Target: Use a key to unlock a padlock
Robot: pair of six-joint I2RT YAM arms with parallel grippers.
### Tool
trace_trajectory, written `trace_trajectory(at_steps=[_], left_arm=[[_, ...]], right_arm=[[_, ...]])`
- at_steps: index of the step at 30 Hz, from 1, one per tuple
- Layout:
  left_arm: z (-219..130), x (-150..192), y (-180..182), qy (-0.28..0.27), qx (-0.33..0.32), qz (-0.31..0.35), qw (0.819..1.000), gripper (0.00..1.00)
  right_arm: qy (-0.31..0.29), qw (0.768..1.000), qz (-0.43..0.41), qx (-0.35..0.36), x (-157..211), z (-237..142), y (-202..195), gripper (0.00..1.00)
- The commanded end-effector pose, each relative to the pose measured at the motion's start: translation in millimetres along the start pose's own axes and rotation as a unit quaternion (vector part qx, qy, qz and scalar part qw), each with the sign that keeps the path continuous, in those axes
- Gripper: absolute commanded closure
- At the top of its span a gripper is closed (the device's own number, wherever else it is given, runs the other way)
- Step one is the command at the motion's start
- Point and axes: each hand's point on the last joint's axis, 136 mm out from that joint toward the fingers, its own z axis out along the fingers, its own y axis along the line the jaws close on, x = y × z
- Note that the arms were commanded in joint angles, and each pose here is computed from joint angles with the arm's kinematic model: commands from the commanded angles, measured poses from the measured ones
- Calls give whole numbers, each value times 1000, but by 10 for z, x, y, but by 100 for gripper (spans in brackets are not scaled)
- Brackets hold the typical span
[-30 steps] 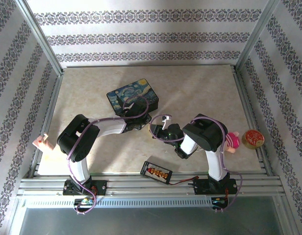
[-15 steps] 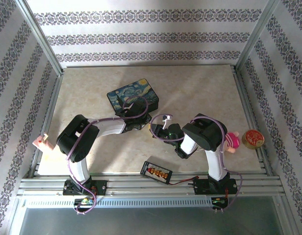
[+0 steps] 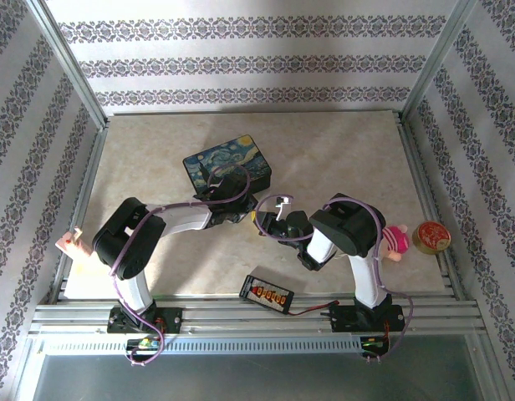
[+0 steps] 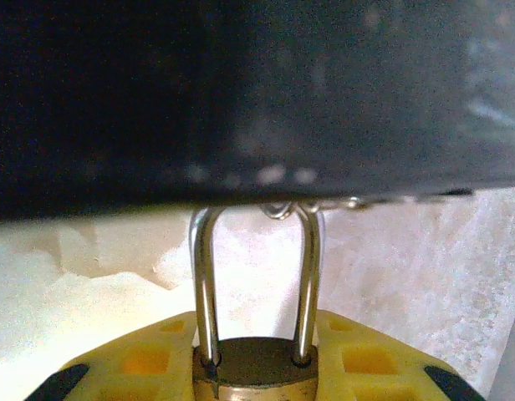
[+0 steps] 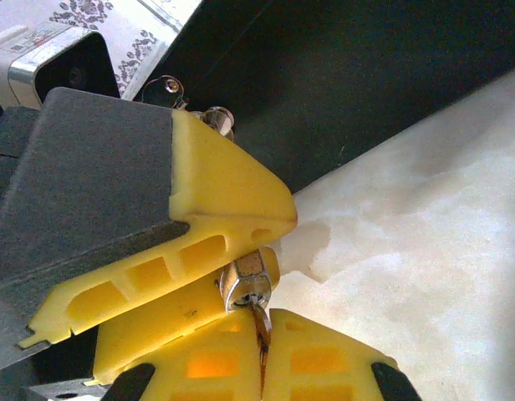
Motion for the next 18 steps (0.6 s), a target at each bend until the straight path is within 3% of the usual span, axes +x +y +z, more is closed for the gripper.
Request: trace_trajectory(at_steps=[1, 18], left_arm=[[-102, 262, -148, 79, 34, -42, 995, 99], [-61, 285, -112, 85, 34, -46, 995, 100]], right_arm=[[31, 997, 15, 63, 183, 8, -395, 100], [27, 998, 21, 50, 6, 40, -340, 100]])
